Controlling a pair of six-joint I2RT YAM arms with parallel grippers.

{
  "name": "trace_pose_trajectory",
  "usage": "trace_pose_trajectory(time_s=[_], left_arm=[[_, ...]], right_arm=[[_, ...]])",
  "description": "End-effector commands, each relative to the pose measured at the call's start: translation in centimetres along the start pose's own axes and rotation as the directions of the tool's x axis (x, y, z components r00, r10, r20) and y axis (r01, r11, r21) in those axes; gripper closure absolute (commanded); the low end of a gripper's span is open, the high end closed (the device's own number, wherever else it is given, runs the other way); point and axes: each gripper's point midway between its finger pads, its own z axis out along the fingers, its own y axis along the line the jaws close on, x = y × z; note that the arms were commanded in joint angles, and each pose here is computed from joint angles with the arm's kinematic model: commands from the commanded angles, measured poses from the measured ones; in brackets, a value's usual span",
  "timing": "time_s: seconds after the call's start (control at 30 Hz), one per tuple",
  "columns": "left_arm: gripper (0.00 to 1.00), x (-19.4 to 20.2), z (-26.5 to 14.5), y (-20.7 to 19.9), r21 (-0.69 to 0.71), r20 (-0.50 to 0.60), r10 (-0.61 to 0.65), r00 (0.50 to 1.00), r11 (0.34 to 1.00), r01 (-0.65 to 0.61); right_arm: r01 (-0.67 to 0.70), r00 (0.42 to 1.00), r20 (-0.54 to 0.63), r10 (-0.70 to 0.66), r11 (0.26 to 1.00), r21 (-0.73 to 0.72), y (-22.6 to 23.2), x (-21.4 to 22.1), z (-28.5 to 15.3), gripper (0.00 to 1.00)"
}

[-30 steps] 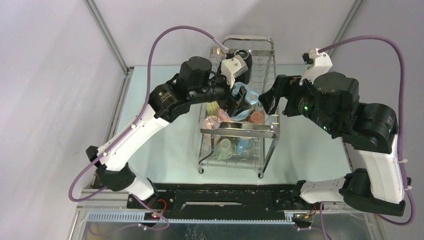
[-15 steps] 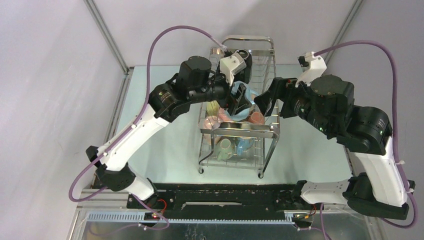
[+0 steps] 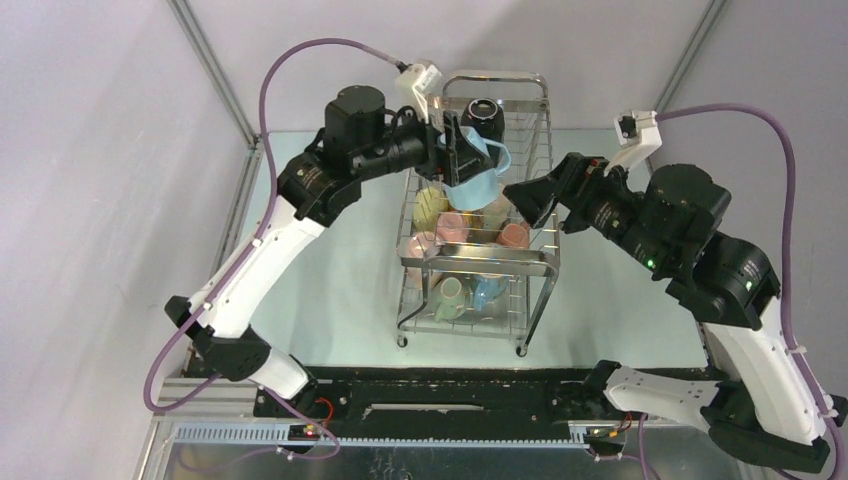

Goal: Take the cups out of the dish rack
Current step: Unload the cup from the dish rack.

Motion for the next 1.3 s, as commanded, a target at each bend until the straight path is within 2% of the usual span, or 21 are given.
trace_pose_trajectory(time_s=[0.0,0.17,0.37,0.8,1.1,1.27], left_arm=[[1.0,-8.0,-4.0,-5.0,0.189,0.242,-0.115,0.963,0.979,0.069],[1.0,-10.0,-4.6,-5.9,0.292,0.26,-0.268,0.928,0.938,0.189],[1.0,-11.5,-5.3,-7.2,0.434,0.238,-0.444,0.864,0.844,0.315],[1.0,-11.5,-5.6,-7.2,0.494,0.224,-0.556,0.8,0.773,0.399],[1.0,-10.9,-5.8,-7.4,0.562,0.17,-0.645,0.745,0.685,0.465],[1.0,-10.9,-6.5,-7.3,0.57,0.183,-0.671,0.719,0.668,0.478]], right_arm=[[-0.066,0.995,0.062,0.078,0.983,-0.173,3.1,-1.5,-0.1,0.0],[-0.094,0.994,0.039,0.107,0.965,-0.243,4.5,-0.9,0.9,0.01],[-0.141,0.986,0.037,0.161,0.936,-0.324,5.9,-0.9,1.7,0.06],[-0.198,0.946,0.152,0.285,0.884,-0.424,6.9,-3.7,2.2,0.25],[-0.204,0.931,0.188,0.311,0.876,-0.437,7.0,-4.2,3.7,0.44],[-0.214,0.922,0.199,0.332,0.867,-0.451,7.4,-4.7,4.5,0.58]])
